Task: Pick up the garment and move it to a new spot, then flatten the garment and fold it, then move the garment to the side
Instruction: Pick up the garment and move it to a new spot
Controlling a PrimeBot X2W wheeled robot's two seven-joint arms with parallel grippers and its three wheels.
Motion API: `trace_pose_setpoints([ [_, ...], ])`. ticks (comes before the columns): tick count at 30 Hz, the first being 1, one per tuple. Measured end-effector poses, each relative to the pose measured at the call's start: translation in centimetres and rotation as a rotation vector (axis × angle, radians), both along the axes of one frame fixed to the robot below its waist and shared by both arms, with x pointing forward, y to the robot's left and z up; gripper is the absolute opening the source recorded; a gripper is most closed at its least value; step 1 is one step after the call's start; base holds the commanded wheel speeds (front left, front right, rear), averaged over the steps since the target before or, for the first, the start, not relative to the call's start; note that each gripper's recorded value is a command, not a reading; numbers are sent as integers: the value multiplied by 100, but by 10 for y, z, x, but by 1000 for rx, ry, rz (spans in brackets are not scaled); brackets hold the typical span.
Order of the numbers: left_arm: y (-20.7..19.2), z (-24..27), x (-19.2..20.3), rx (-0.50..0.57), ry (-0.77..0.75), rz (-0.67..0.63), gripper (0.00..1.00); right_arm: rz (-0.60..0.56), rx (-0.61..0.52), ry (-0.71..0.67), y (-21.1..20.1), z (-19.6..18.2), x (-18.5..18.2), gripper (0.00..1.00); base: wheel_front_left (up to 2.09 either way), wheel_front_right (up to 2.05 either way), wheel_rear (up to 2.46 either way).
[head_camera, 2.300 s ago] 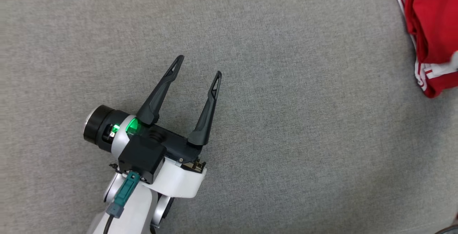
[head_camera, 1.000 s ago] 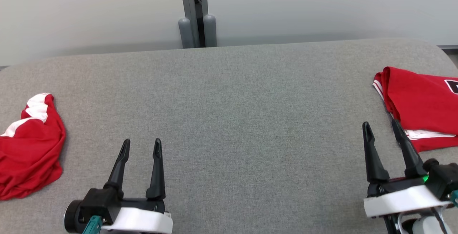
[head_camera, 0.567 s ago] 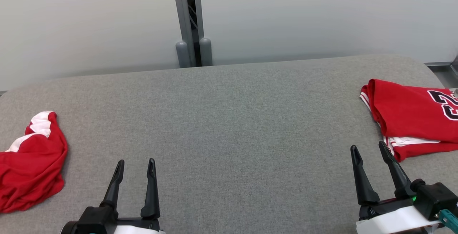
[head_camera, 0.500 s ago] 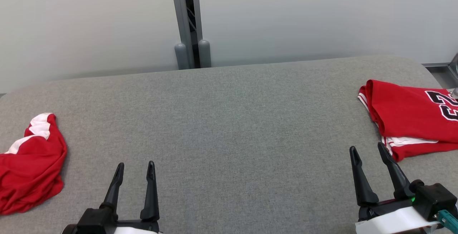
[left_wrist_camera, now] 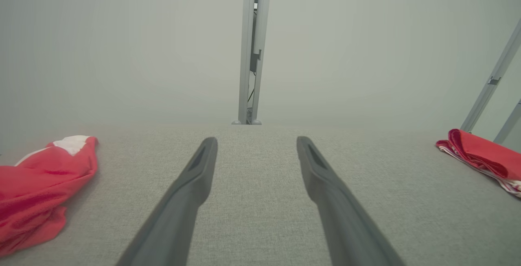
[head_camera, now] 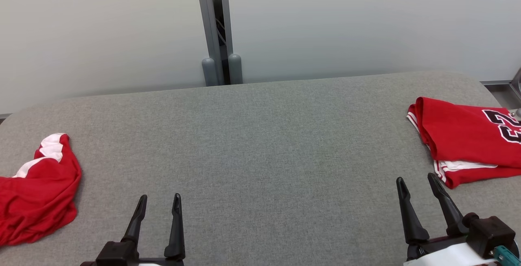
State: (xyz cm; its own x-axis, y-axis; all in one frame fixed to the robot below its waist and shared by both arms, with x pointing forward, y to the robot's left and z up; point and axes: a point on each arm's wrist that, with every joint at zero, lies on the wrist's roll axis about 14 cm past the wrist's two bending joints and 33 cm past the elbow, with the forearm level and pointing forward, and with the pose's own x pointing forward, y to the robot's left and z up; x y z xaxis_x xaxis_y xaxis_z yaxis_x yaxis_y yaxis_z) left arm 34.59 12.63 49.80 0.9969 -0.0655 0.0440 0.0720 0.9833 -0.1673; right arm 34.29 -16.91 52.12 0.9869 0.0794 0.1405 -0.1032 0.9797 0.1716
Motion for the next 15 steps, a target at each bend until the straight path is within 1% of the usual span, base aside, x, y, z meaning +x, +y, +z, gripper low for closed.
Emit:
trace_pose_setpoints([
  [10,8,-2,-3,7,6,30,100,27,14,18,10,-6,0,100,0,0,0],
  [15,16,-2,-6,4,7,59,100,80,14,24,27,-7,5,100,0,0,0],
])
